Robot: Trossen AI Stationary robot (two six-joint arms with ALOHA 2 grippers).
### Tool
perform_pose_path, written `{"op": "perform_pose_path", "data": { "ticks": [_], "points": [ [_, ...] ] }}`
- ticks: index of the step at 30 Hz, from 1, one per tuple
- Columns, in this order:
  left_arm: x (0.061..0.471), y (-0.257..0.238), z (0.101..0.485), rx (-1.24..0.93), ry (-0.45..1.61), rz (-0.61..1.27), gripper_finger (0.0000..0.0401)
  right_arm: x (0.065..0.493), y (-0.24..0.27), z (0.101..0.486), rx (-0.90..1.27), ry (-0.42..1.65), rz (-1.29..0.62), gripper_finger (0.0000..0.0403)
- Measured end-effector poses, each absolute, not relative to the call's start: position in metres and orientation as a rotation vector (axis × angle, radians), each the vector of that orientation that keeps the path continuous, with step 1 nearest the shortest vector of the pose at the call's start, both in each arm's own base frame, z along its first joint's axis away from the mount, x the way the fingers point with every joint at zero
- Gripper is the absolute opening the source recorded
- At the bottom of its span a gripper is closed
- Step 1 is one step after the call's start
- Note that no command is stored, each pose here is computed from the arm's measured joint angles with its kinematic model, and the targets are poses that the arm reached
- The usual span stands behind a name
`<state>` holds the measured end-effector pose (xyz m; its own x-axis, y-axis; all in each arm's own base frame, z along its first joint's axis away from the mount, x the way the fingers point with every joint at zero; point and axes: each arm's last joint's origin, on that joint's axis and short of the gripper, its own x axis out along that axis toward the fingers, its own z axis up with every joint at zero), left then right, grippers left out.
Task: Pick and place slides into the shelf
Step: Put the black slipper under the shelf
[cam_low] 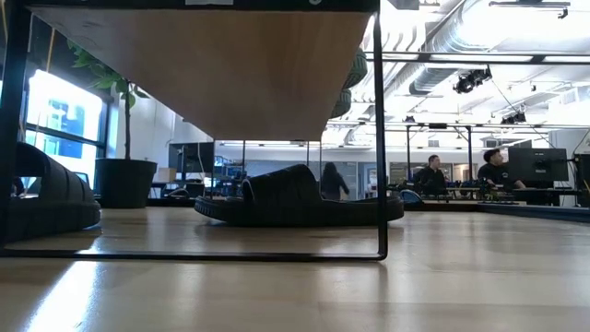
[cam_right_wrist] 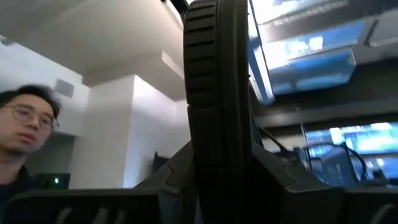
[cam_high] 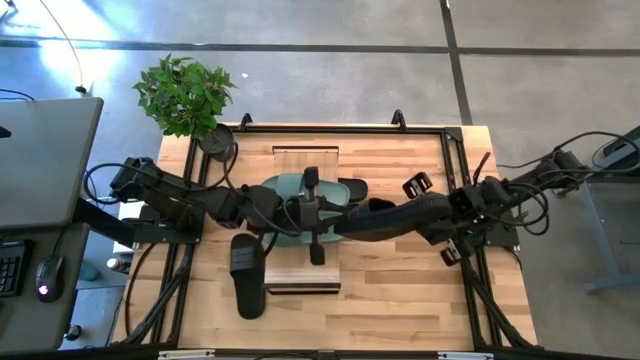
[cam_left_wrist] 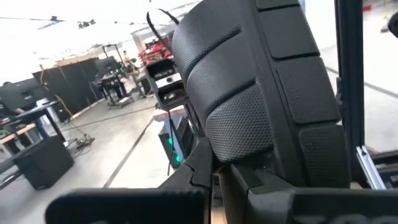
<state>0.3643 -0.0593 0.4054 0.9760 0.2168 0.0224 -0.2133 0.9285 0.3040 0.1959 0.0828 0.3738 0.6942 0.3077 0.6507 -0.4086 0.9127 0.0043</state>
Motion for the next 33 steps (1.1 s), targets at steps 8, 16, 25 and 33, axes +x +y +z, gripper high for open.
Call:
{"op": "perform_pose_path", "data": {
  "ticks": [8, 16, 25, 33],
  "points": [
    [0.357, -0.056, 0.409, 0.333, 0.041, 0.258, 0.0, 0.173, 0.088, 0.374, 0.206, -0.501, 0.283, 0.0092],
    [0.35, -0.054, 0.413, 0.34, 0.065, 0.278, 0.0, 0.162, 0.091, 0.365, 0.269, -0.327, 0.187, 0.0092],
    [0.347, -0.053, 0.412, 0.345, 0.093, 0.285, 0.0, 0.153, 0.09, 0.354, 0.293, -0.175, 0.117, 0.0092],
    [0.347, -0.053, 0.411, 0.326, 0.097, 0.281, 0.0, 0.143, 0.089, 0.345, 0.331, -0.067, 0.097, 0.0092]
  ]
}}
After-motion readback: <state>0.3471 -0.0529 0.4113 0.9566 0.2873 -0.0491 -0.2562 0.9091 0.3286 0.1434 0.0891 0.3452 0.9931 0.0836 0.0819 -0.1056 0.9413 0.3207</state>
